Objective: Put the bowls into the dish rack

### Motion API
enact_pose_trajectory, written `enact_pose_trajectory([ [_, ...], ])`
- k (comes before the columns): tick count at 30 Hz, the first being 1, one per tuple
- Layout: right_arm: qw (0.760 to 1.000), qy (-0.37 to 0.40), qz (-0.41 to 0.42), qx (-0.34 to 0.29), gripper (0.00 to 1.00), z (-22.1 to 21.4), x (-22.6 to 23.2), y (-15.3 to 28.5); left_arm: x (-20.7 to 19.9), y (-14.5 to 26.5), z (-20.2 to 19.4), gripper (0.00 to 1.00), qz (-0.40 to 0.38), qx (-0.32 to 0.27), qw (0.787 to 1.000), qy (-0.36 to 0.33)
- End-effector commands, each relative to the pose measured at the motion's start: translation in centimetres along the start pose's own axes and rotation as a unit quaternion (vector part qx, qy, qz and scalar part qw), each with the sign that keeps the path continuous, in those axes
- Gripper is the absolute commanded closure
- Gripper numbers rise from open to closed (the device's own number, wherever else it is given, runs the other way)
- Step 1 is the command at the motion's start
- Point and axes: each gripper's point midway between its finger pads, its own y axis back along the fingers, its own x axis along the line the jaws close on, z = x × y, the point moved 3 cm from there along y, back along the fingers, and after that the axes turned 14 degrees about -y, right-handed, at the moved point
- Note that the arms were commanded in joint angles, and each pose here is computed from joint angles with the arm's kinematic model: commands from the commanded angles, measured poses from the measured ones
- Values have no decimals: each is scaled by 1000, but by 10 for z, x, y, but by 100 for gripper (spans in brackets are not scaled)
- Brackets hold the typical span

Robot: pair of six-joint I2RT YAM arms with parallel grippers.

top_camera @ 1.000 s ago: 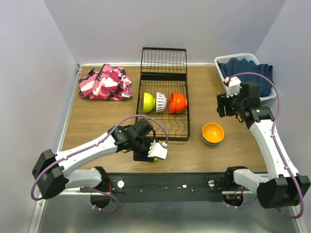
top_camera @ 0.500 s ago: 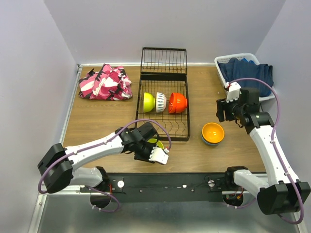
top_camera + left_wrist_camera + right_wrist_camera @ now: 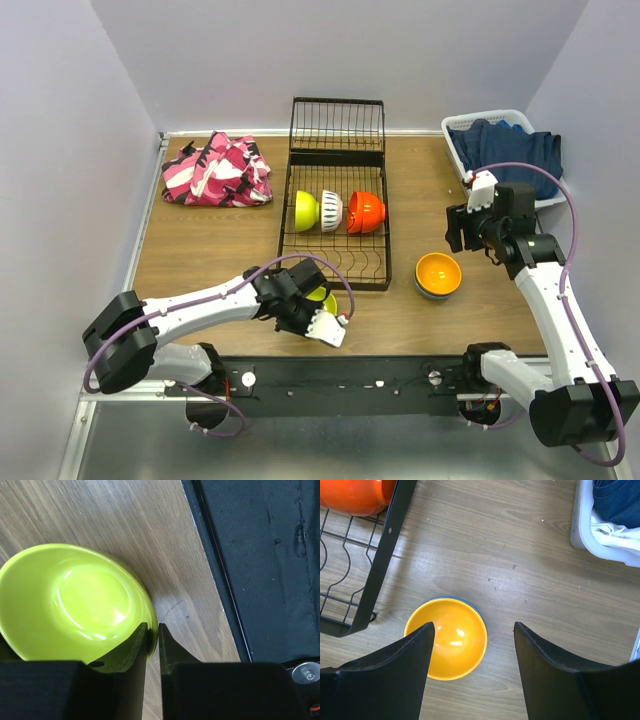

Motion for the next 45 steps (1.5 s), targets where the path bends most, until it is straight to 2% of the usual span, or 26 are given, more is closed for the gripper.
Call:
enact_pose_trajectory([
  [1,1000,-3,-1,-16,27,4,1,2,3,6,2,81,0,9,1000,-11],
  [8,1000,-9,-5,-17,27,6,-1,3,7,18,5,92,9,12,1000,-22],
  [13,1000,-10,-7,-15,27,6,-2,4,15,52,27,96,12,-9,999,-36],
  [18,1000,-11,-6,-8,27,3,-2,1,26,82,57,97,25,-57,997,-35],
  [22,1000,-11,-5,-4,27,3,-3,0,46,108,91,98,30,-117,992,-28],
  [26,1000,-8,-8,-3,27,4,-3,0,67,107,110,98,4,-164,986,10],
  [28,1000,-7,-13,-4,27,5,-5,0,89,110,117,98,26,-194,979,51],
  [30,1000,-6,-17,-3,27,6,-6,0,114,111,115,98,37,-236,965,108],
  [31,1000,-5,-18,-3,27,7,-7,0,136,118,120,98,66,-266,954,122],
  [32,1000,-5,-18,-4,27,8,-6,1,145,118,119,98,60,-285,939,184],
  [34,1000,-4,-23,-4,27,8,-8,1,174,129,116,98,87,-341,910,217],
  [35,1000,-3,-25,-3,27,8,-9,0,179,132,117,98,77,-362,890,266],
  [36,1000,-3,-27,-1,27,6,-10,0,186,138,111,98,86,-381,875,286],
  [37,1000,-1,-28,1,27,5,-10,-1,199,140,110,98,109,-416,860,275],
  [38,1000,1,-30,4,27,3,-12,-2,201,144,109,98,106,-441,841,293],
  [39,999,1,-35,5,27,2,-13,-3,203,147,109,98,83,-465,808,351],
  [40,999,2,-36,7,27,1,-14,-4,208,146,102,99,95,-488,790,359],
  [43,999,4,-39,13,27,-2,-15,-6,211,135,95,99,78,-509,752,411],
  [45,999,5,-42,16,27,-2,-16,-7,213,130,95,99,72,-515,744,420],
])
